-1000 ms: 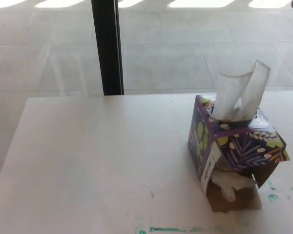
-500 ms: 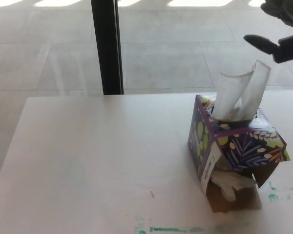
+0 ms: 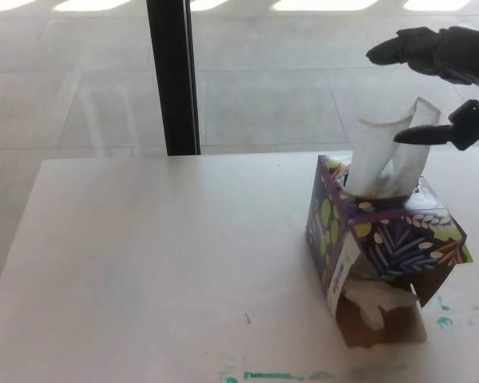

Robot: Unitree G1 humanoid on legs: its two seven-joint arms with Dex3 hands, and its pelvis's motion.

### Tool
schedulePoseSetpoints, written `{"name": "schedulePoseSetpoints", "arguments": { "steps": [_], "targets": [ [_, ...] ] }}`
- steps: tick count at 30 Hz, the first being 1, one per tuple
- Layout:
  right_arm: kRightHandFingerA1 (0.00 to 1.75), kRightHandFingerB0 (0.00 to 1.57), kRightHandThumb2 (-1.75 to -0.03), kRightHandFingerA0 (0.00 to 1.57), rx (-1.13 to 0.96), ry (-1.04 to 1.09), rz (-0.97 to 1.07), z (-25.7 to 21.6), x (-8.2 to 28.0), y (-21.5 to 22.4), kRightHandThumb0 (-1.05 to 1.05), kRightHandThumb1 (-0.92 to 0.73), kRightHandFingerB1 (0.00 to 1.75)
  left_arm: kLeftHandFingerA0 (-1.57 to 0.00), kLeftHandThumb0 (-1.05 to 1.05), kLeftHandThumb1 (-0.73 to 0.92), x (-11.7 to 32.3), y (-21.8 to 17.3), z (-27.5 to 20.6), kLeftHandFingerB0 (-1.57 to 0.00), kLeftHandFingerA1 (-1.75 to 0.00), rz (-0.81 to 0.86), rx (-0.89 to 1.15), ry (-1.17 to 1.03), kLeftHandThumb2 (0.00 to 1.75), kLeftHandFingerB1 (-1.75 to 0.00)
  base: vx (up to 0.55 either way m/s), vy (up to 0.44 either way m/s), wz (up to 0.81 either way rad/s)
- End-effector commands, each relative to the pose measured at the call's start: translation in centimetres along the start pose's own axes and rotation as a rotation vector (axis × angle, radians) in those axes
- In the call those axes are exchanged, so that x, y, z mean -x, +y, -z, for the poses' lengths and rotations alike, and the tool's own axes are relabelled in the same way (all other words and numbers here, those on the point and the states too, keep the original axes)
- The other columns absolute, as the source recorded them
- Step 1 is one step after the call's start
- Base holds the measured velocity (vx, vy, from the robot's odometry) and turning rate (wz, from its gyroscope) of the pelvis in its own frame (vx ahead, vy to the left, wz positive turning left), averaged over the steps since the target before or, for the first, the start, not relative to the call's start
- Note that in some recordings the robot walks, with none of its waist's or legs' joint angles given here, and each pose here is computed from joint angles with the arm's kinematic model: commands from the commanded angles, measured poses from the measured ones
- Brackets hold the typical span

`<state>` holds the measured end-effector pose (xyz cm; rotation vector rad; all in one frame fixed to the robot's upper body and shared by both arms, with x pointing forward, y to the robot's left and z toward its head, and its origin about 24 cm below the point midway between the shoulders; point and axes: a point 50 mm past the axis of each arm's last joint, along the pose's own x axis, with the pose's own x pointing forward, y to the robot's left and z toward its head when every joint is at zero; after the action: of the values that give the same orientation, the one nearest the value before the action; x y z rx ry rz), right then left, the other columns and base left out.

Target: The robot uses its right hand to pull out a tissue from the tissue box kept in the middle of the desk and put it on the right side

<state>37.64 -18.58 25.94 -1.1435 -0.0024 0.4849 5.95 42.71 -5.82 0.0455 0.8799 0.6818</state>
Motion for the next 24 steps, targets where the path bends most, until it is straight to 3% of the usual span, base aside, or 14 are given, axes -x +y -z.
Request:
{"name": "schedulePoseSetpoints", "arguments": {
  "steps": [1,4,5,6,13,16,17,18,19,20,21,22,23,24],
  "targets": [
    [0.0,0.13,-0.93,0.0,0.314,0.128,-0.287,-0.3,1.8,-1.3,-0.84,-0.49,0.33,-0.8,-1.05,0.88,0.4,1.3,-0.2,-0.48,-1.37,-0.024,0.011,-0.023,0.89,-1.37,0.0,0.0,0.0],
    [0.05,0.09,-0.88,0.0,0.289,0.15,-0.304,0.2,1.6,-0.9,-0.82,-0.43,0.33,-0.81,-1.05,0.88,0.4,1.3,-0.2,-0.47,-1.35,-0.024,0.004,-0.024,0.89,-1.37,0.0,0.0,0.0],
    [0.09,0.1,-0.63,0.0,0.298,0.158,-0.316,0.5,1.3,-0.4,-0.97,-0.5,0.31,-0.79,-1.05,0.89,0.4,1.3,-0.2,-0.46,-1.34,-0.025,-0.008,-0.028,0.89,-1.35,0.0,0.0,0.0],
    [0.06,0.11,-0.59,0.0,0.295,0.163,-0.334,0.8,1.3,0.1,-0.95,-0.52,0.31,-0.82,-1.05,0.88,0.5,1.5,0.0,-0.48,-1.34,-0.024,-0.017,-0.023,0.89,-1.35,0.0,0.0,0.0],
    [0.08,0.14,-0.56,0.0,0.344,0.189,-0.33,1.4,0.7,1.2,-0.85,-0.5,0.29,-0.79,-1.05,0.9,0.5,1.3,-0.1,-0.46,-1.33,-0.018,-0.022,-0.026,0.89,-1.35,0.0,0.0,0.0],
    [0.2,0.19,-0.58,0.0,0.354,0.177,-0.294,1.5,0.3,1.7,-0.83,-0.47,0.3,-0.81,-1.05,0.88,0.4,1.3,-0.1,-0.48,-1.35,-0.018,-0.02,-0.02,0.88,-1.34,0.0,0.0,0.0],
    [0.52,0.23,-0.79,0.12,0.361,0.102,-0.185,1.6,-0.3,2.6,-0.68,-0.42,0.43,-0.82,-1.05,0.89,0.5,1.3,-0.1,-0.49,-1.32,-0.024,-0.033,-0.024,0.89,-1.36,0.0,0.0,0.0],
    [0.47,0.33,-0.58,0.25,0.382,0.069,-0.148,1.8,-0.5,3.0,-0.58,-0.6,0.31,-0.84,-1.05,0.89,0.5,1.3,0.0,-0.48,-1.32,-0.022,-0.034,-0.023,0.89,-1.36,0.0,0.0,0.0],
    [0.47,0.33,-0.58,0.25,0.392,0.057,-0.137,1.8,-0.5,3.1,-0.58,-0.6,0.31,-0.84,-1.05,0.89,0.5,1.3,0.0,-0.48,-1.32,-0.021,-0.033,-0.023,0.89,-1.36,0.0,0.0,0.0],
    [0.51,0.38,-0.61,0.5,0.418,0.037,-0.108,1.8,-0.5,3.3,-0.5,-0.67,0.33,-0.81,-1.05,0.88,0.5,1.3,0.1,-0.47,-1.35,-0.02,-0.033,-0.022,0.88,-1.38,0.0,0.0,0.0],
    [0.51,0.38,-0.61,0.5,0.456,0.003,-0.065,1.7,-0.6,3.6,-0.5,-0.67,0.33,-0.81,-1.05,0.88,0.5,1.2,0.1,-0.47,-1.35,-0.018,-0.032,-0.022,0.88,-1.38,0.0,0.0,0.0],
    [0.65,0.34,-0.89,0.56,0.469,-0.007,-0.042,1.8,-0.6,3.8,-0.49,-0.56,0.49,-0.83,-1.05,0.87,0.5,1.1,0.2,-0.46,-1.33,-0.02,-0.031,-0.022,0.9,-1.38,0.0,0.0,0.0],
    [0.68,0.45,-0.61,0.71,0.492,-0.031,-0.003,1.7,-0.8,4.1,-0.43,-0.71,0.36,-0.83,-1.05,0.89,0.5,1.1,0.2,-0.47,-1.33,-0.024,-0.03,-0.027,0.89,-1.39,0.0,0.0,0.0],
    [1.37,0.59,-0.63,0.81,0.494,-0.077,0.065,1.7,-0.9,4.6,-0.35,-0.71,0.42,-0.79,-1.05,0.9,0.5,1.1,0.2,-0.46,-1.37,-0.026,-0.027,-0.031,0.88,-1.4,0.0,0.0,0.0]
  ]
}}
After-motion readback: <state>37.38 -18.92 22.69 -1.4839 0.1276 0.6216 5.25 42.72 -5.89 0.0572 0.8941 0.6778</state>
